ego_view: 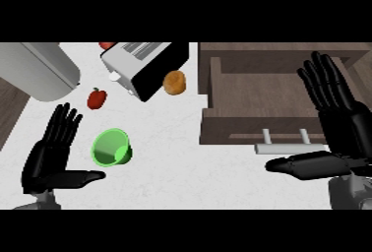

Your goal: Pick up the cup, place it into the drawer and close the drawer

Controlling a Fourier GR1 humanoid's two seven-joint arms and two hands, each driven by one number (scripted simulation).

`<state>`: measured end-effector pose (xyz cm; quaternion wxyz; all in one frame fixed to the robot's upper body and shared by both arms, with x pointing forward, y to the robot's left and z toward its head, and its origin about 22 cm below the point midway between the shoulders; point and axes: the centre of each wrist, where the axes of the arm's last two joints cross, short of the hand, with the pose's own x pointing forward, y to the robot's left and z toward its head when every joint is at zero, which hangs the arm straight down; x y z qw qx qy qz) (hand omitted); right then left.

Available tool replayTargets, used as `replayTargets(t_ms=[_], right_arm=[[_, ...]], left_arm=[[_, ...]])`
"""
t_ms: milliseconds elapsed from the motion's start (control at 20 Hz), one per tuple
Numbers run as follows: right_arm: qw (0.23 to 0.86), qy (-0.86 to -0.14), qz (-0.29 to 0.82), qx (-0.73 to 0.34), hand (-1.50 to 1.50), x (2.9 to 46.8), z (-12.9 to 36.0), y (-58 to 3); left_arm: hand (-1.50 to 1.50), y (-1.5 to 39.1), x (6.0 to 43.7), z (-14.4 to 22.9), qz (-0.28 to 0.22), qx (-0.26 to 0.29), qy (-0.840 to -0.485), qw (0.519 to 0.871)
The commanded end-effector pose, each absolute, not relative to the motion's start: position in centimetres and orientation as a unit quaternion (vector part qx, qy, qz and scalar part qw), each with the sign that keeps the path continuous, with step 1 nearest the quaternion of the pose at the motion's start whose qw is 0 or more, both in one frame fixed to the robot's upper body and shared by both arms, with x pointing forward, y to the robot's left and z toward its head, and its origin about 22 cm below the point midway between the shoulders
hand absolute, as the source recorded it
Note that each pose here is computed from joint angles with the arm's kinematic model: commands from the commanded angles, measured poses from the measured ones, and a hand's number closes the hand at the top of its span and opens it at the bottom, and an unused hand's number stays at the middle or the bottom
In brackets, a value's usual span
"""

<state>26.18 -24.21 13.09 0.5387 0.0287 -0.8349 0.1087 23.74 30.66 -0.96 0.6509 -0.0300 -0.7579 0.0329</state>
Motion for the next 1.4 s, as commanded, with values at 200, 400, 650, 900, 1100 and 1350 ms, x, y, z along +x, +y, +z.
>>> replayTargets(t_ms=[200, 400, 650, 900, 1100, 1350], right_arm=[[0.53, -0.841, 0.107, 0.02, -1.5, 26.6, 15.1, -23.8], [0.534, -0.838, 0.106, 0.022, -1.5, 28.1, 15.3, -26.0], [0.529, -0.842, 0.104, 0.026, -1.5, 27.4, 15.0, -23.5], [0.532, -0.839, 0.107, 0.025, -1.5, 26.5, 14.1, -26.5], [0.53, -0.841, 0.108, 0.03, -1.5, 26.4, 15.5, -25.4], [0.538, -0.835, 0.112, 0.029, -1.5, 28.5, 13.4, -24.2]], left_arm=[[-1.5, 32.7, 23.2, -6.5, 0.041, -0.009, -0.728, 0.684], [-1.5, 32.4, 24.1, -9.0, 0.036, 0.005, -0.724, 0.688], [-1.5, 32.6, 25.0, -11.6, 0.03, 0.006, -0.72, 0.693], [-1.5, 35.0, 23.3, -14.3, 0.045, 0.018, -0.729, 0.683], [-1.5, 34.1, 23.3, -15.4, 0.054, 0.01, -0.734, 0.677], [-1.5, 33.1, 22.8, -16.1, 0.054, -0.001, -0.744, 0.666]])
